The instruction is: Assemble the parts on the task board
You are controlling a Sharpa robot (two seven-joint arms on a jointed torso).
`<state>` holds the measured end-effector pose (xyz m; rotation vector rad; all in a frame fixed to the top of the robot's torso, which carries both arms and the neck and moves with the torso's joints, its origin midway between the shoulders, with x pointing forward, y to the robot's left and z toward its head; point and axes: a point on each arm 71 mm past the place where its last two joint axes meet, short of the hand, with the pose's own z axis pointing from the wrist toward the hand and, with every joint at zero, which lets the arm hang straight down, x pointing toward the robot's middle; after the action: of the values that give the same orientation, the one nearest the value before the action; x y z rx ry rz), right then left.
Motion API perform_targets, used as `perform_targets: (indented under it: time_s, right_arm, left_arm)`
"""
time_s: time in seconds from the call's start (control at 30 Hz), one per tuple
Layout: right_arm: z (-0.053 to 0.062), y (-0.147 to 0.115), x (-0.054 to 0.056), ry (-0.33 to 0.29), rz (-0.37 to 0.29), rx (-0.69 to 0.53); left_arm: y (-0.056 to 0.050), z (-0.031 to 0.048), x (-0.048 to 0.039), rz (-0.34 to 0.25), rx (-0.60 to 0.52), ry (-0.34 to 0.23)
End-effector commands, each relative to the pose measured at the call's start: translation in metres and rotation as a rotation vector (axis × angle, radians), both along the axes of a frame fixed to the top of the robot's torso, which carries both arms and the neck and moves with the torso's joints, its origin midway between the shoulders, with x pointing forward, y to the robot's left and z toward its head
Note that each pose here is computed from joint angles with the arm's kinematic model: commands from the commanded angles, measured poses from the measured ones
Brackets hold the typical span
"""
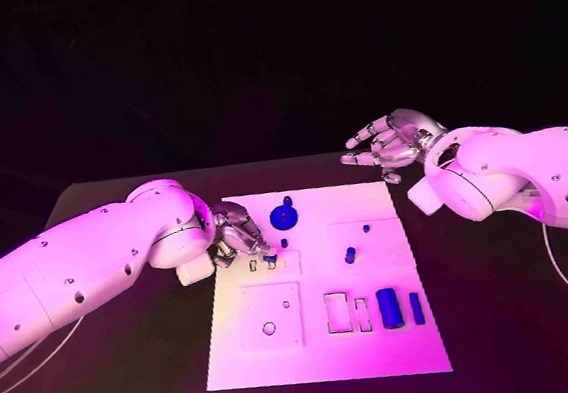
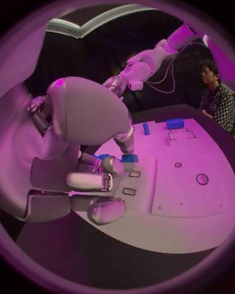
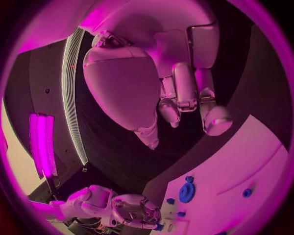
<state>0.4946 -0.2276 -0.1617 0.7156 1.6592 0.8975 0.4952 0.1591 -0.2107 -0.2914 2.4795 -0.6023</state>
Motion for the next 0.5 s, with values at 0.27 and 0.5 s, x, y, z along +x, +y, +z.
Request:
perform_targets:
  time_s: [0.27,0.5]
  right_arm:
    - [0.0028,-0.0034,0.0036,-0.059,0.001,0.01]
    - [0.0077,-0.0041,0.0091,-0.138,-0.002,0.067]
  left_arm:
    - [0.0019,0.0008,-0.0036,0.089,-0.001,-0.11]
    - [-0.0005,-0.0038,-0.0061,0.065,0.05,-0.136]
